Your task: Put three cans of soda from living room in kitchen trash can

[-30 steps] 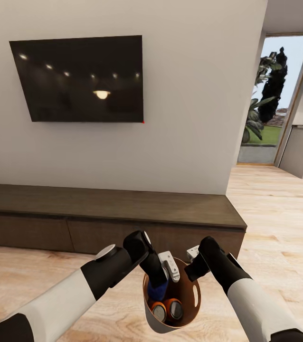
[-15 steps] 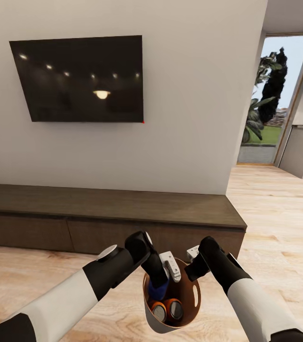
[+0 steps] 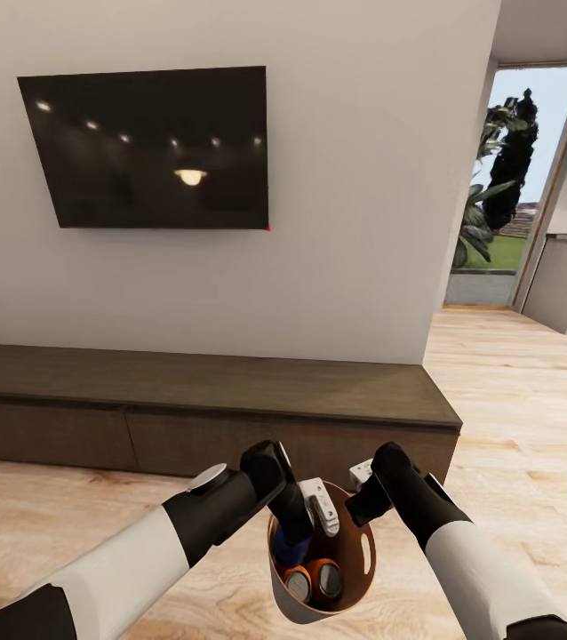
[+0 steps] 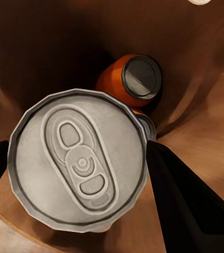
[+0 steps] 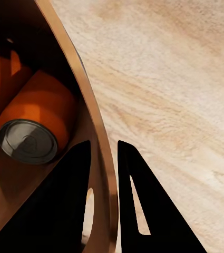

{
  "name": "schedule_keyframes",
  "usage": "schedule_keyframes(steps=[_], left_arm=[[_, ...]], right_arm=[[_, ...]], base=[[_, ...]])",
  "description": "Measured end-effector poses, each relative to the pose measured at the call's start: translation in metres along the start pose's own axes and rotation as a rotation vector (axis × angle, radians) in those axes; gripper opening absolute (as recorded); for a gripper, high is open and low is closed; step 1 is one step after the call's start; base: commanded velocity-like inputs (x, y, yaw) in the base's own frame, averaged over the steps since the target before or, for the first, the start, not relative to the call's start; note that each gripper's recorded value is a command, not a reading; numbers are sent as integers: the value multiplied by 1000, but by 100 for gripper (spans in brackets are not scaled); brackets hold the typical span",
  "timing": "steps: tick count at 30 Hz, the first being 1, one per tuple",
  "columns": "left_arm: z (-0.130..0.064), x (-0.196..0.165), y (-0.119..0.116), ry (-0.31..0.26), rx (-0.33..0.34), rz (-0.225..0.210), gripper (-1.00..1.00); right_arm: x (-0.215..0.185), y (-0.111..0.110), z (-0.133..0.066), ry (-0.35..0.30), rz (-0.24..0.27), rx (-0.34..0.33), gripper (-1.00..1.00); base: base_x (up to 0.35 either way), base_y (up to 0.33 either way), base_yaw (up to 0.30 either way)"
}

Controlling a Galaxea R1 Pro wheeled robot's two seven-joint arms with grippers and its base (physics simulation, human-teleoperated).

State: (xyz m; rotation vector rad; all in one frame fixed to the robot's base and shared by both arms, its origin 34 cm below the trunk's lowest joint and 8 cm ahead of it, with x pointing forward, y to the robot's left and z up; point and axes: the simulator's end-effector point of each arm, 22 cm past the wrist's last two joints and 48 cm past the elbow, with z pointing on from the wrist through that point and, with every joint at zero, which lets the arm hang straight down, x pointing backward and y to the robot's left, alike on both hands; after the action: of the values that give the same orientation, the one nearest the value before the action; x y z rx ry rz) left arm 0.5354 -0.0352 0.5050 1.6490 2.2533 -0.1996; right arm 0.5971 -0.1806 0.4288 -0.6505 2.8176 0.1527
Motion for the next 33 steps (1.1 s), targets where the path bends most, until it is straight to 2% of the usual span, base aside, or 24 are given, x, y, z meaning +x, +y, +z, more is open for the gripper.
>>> schedule_keyframes(steps=[9,10,28,33], left_arm=[[0,0,0,1,-1,0,-100],[0,0,0,1,-1,0,100],[-1,2,3,-7,-3,11,100],[-9,-8,-1,-38,-3,30,100]], right_arm=[[0,0,0,0,1,-1,-100],[0,0,0,0,1,-2,-100],[0,0,0,1,-1,1,-100],[1,0,0,2,0,0,-100]], base=[[0,0,0],[0,0,0],[0,0,0],[0,0,0]])
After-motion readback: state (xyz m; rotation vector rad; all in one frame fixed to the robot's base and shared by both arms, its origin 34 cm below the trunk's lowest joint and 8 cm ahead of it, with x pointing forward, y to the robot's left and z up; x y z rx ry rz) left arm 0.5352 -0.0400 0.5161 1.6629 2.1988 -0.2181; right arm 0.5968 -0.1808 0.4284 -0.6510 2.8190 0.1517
